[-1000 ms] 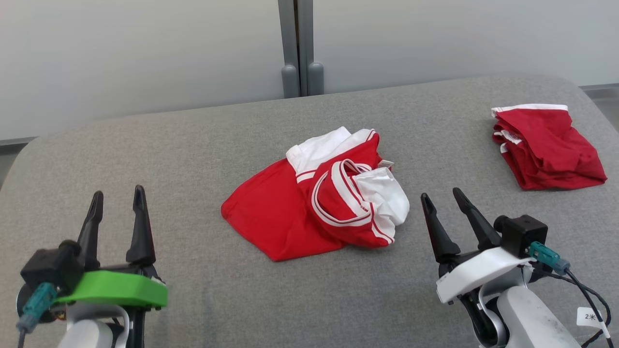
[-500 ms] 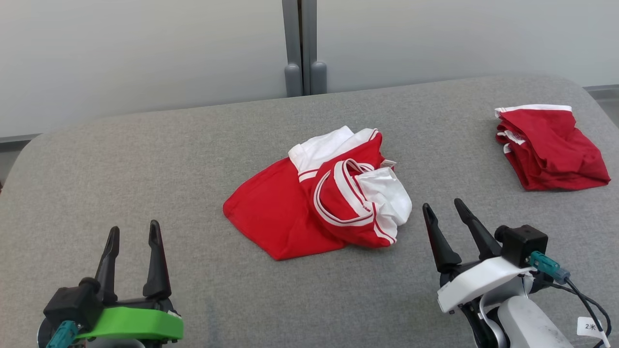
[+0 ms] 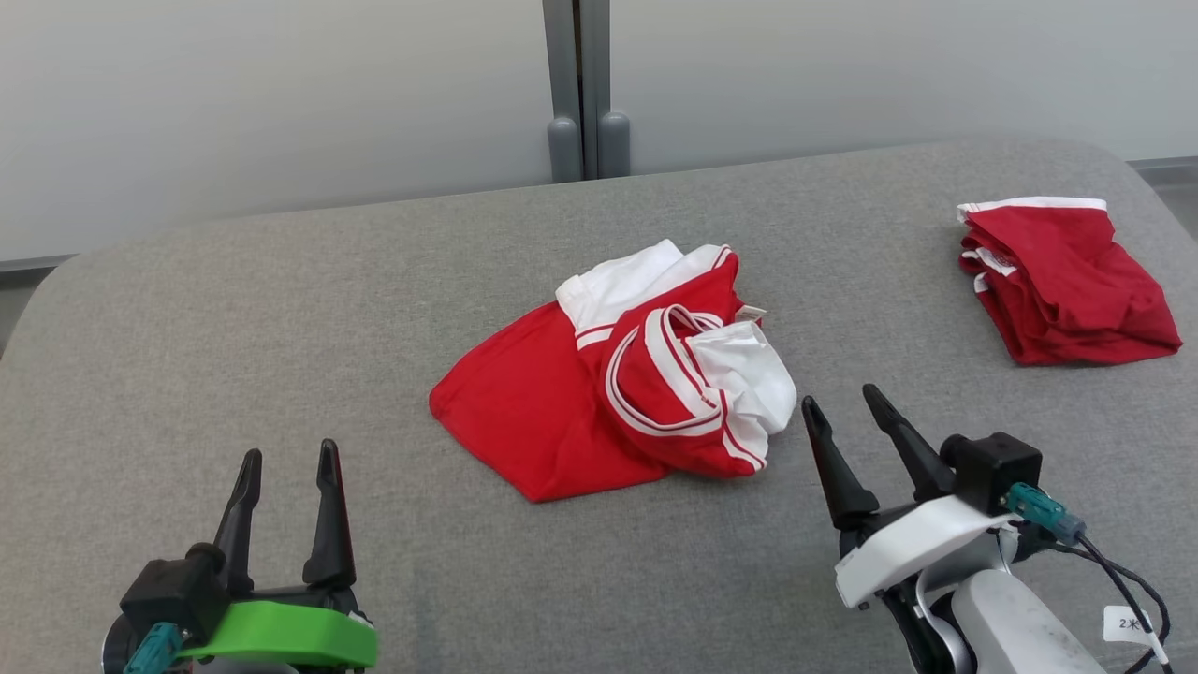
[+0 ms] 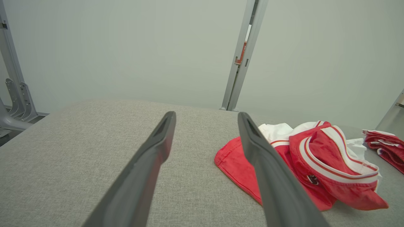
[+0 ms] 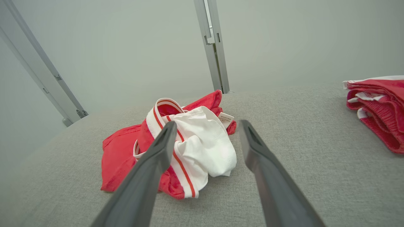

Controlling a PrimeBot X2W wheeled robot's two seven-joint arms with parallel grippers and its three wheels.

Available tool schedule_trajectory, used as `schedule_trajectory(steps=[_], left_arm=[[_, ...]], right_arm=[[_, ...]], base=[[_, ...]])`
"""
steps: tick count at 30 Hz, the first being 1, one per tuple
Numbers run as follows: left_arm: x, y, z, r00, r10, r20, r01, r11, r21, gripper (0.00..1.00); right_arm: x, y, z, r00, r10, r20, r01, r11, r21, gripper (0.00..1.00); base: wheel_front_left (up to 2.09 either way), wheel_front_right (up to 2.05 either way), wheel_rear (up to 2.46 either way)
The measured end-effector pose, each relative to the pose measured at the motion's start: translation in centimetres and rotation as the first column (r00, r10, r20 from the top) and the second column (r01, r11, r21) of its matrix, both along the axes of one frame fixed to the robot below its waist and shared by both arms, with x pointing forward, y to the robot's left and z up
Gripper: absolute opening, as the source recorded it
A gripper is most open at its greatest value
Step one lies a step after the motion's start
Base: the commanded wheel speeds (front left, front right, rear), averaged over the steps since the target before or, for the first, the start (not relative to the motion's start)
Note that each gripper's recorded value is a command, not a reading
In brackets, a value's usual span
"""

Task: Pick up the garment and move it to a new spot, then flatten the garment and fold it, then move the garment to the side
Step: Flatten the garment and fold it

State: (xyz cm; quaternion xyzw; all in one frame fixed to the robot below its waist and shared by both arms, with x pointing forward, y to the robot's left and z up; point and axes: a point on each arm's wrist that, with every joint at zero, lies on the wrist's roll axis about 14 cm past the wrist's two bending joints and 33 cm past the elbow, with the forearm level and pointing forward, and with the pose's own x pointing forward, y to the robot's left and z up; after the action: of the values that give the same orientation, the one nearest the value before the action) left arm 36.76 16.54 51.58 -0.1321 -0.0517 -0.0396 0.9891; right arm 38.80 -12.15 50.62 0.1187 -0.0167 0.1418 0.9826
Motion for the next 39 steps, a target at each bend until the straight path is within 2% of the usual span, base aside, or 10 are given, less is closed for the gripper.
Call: schedule_trajectory(steps=[5, 8, 17, 19, 20, 21, 27, 29, 33, 39], left_arm=[[-0.2, -0.1, -0.2, 1.000, -0.002, -0.005, 0.002, 1.000, -0.006, 1.00], [-0.3, 0.0, -0.5, 1.000, 0.004, -0.012, -0.004, 1.000, -0.009, 1.00], [-0.4, 1.5, -0.7, 0.998, 0.052, -0.019, -0.052, 0.998, -0.017, 1.00], [-0.4, 1.9, -0.9, 0.998, 0.063, -0.023, -0.064, 0.998, -0.018, 1.00], [-0.5, 2.2, -1.0, 0.997, 0.072, -0.027, -0.072, 0.997, -0.017, 1.00], [-0.6, 2.4, -1.2, 0.996, 0.078, -0.031, -0.078, 0.997, -0.016, 1.00], [-1.2, 3.3, -1.7, 0.993, 0.108, -0.049, -0.108, 0.994, -0.011, 1.00], [-1.4, 3.5, -1.4, 0.993, 0.113, -0.041, -0.114, 0.993, -0.011, 1.00], [-1.7, 3.8, -1.0, 0.992, 0.121, -0.027, -0.121, 0.993, -0.010, 1.00], [-1.7, 3.5, -0.9, 0.993, 0.112, -0.022, -0.113, 0.994, -0.013, 1.00]], right_arm=[[-0.1, 2.8, -0.6, 0.995, 0.102, -0.016, -0.102, 0.994, -0.049, 1.00], [-0.2, 4.5, -3.1, 0.978, 0.169, -0.123, -0.182, 0.978, -0.100, 1.00], [1.5, 6.8, -6.0, 0.936, 0.245, -0.252, -0.288, 0.947, -0.146, 1.00], [1.9, 7.1, -6.5, 0.930, 0.250, -0.269, -0.297, 0.943, -0.148, 0.56], [2.1, 7.4, -6.6, 0.928, 0.256, -0.272, -0.303, 0.942, -0.144, 0.43], [2.2, 7.9, -6.7, 0.925, 0.265, -0.273, -0.310, 0.941, -0.136, 0.00], [2.1, 9.8, -6.6, 0.910, 0.318, -0.268, -0.353, 0.930, -0.096, 0.00], [2.5, 10.5, -4.7, 0.920, 0.328, -0.214, -0.342, 0.939, -0.031, 0.00], [2.7, 12.0, 0.1, 0.923, 0.372, -0.101, -0.365, 0.927, 0.083, 0.00], [4.0, 9.2, 5.8, 0.941, 0.338, 0.007, -0.332, 0.921, 0.202, 0.00]], base=[[0.00, 0.00, 0.00], [0.00, 0.00, 0.00], [0.00, 0.00, 0.00], [0.00, 0.00, 0.00], [0.00, 0.00, 0.00], [0.00, 0.00, 0.00], [0.00, 0.00, 0.00], [0.00, 0.00, 0.00], [0.00, 0.00, 0.00], [0.00, 0.00, 0.00]])
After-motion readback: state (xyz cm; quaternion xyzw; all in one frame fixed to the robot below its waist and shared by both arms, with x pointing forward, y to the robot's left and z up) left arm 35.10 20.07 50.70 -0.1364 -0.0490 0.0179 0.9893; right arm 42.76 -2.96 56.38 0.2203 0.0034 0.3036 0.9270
